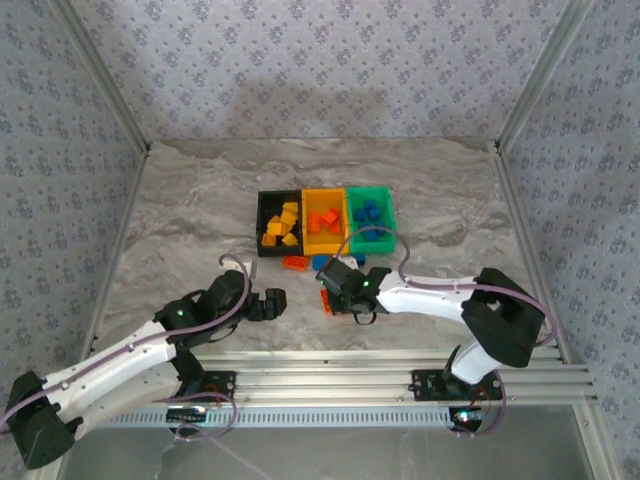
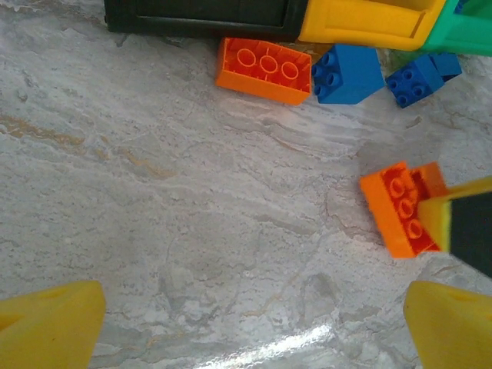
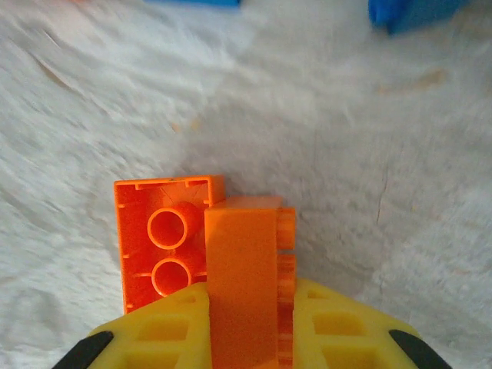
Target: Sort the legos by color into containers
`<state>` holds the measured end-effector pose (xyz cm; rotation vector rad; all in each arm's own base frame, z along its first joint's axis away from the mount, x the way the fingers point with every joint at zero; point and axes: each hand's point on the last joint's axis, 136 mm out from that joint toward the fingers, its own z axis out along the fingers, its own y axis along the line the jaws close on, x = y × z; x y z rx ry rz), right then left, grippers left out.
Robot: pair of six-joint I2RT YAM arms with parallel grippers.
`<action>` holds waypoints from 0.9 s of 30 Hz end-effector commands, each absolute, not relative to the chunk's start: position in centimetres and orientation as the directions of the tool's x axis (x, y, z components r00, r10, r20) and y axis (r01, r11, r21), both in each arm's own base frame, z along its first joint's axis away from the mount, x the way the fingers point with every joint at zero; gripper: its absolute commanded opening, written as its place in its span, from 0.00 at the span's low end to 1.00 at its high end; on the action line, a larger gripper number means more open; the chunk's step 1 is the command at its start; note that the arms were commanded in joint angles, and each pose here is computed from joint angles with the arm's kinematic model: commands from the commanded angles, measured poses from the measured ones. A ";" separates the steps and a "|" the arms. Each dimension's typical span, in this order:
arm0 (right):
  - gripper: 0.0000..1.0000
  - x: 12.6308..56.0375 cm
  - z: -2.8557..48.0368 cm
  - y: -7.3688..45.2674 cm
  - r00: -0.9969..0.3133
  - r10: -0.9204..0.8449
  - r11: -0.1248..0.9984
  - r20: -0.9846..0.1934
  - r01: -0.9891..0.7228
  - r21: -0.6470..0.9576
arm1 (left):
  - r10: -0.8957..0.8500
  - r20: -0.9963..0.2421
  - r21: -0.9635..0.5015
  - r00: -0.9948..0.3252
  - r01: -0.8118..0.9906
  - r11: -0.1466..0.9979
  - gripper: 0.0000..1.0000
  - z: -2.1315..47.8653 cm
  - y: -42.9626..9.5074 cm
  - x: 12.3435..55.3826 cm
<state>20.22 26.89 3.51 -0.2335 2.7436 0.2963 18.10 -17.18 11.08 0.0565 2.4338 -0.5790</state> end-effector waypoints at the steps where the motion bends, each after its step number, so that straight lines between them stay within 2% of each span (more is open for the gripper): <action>1: 0.23 20.0 2.5 26.9 -0.922 -0.090 0.974 -0.376 -0.161 0.162 | -0.101 -0.590 -0.385 -0.801 0.169 0.907 1.00 10.9 -16.8 18.0; 2: 0.23 20.0 2.4 26.9 -0.923 -0.092 0.974 -0.374 -0.162 0.159 | -0.101 -0.590 -0.385 -0.801 0.170 0.907 1.00 11.0 -16.8 18.1; 8: 0.44 20.2 3.0 26.9 -0.918 -0.086 0.976 -0.388 -0.155 0.151 | -0.102 -0.588 -0.384 -0.802 0.166 0.908 1.00 10.8 -16.7 18.0; 24: 0.59 20.2 4.0 25.3 -0.908 -0.034 0.980 -0.418 -0.113 0.165 | -0.110 -0.583 -0.399 -0.805 0.165 0.902 1.00 10.7 -16.9 17.9; 27: 0.57 20.2 3.5 25.0 -0.914 -0.034 0.983 -0.405 -0.105 0.153 | -0.111 -0.582 -0.399 -0.806 0.163 0.903 1.00 10.6 -16.9 18.0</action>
